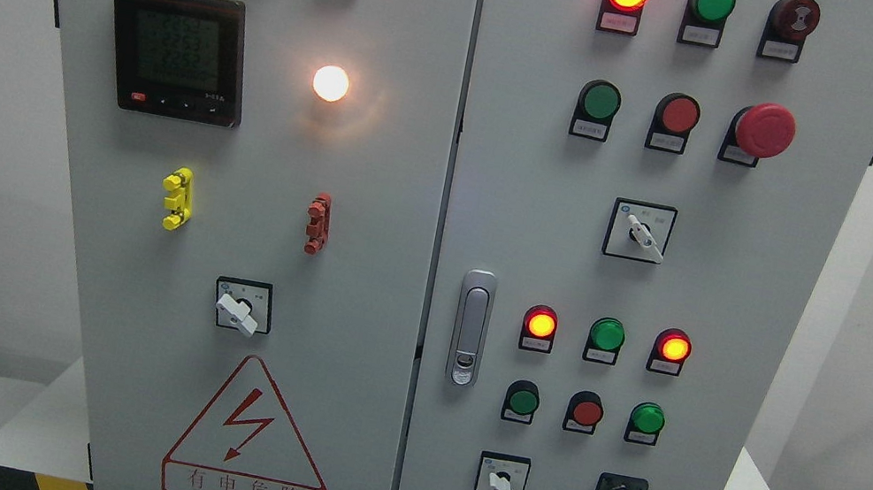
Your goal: Trip black knob to open circuit
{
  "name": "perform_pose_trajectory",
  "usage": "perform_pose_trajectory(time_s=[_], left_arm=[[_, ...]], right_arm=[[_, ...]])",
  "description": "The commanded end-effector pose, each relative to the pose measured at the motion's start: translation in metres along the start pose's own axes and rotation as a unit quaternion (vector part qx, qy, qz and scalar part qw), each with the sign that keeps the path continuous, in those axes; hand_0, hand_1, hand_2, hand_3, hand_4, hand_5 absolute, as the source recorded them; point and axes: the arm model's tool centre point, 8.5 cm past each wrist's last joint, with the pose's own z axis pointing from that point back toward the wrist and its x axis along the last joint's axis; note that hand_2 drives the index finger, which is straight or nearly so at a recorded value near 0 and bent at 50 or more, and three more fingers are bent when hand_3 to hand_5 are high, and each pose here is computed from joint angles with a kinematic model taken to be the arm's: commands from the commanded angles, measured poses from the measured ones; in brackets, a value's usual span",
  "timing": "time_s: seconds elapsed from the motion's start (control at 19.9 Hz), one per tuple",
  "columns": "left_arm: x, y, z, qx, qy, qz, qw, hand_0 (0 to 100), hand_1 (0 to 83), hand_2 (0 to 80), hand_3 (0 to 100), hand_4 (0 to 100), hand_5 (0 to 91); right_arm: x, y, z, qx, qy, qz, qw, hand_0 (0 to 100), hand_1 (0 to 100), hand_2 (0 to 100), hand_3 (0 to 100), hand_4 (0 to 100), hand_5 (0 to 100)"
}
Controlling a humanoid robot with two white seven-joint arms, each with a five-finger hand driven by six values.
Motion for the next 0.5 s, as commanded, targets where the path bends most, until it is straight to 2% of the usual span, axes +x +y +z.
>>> perform_pose_trajectory(time_s=[0.0, 0.45], left_arm=[[0.0002, -0.0003, 0.0000, -0.002, -0.001, -0.015, 1.000, 12, 38.9, 0.0, 0, 0, 0.0], [0.0002, -0.0003, 0.0000, -0.002, -0.001, -0.015, 1.000, 12, 38.9, 0.0, 0, 0, 0.0]], right_arm=[[0.0002, 0.0118, -0.0005, 0.015, -0.001, -0.009, 1.000, 28, 78, 43, 100, 100, 95], [0.0037, 0.0140, -0.0029, 0.015, -0.006, -0.013, 1.000, 28, 78, 43, 100, 100, 95]])
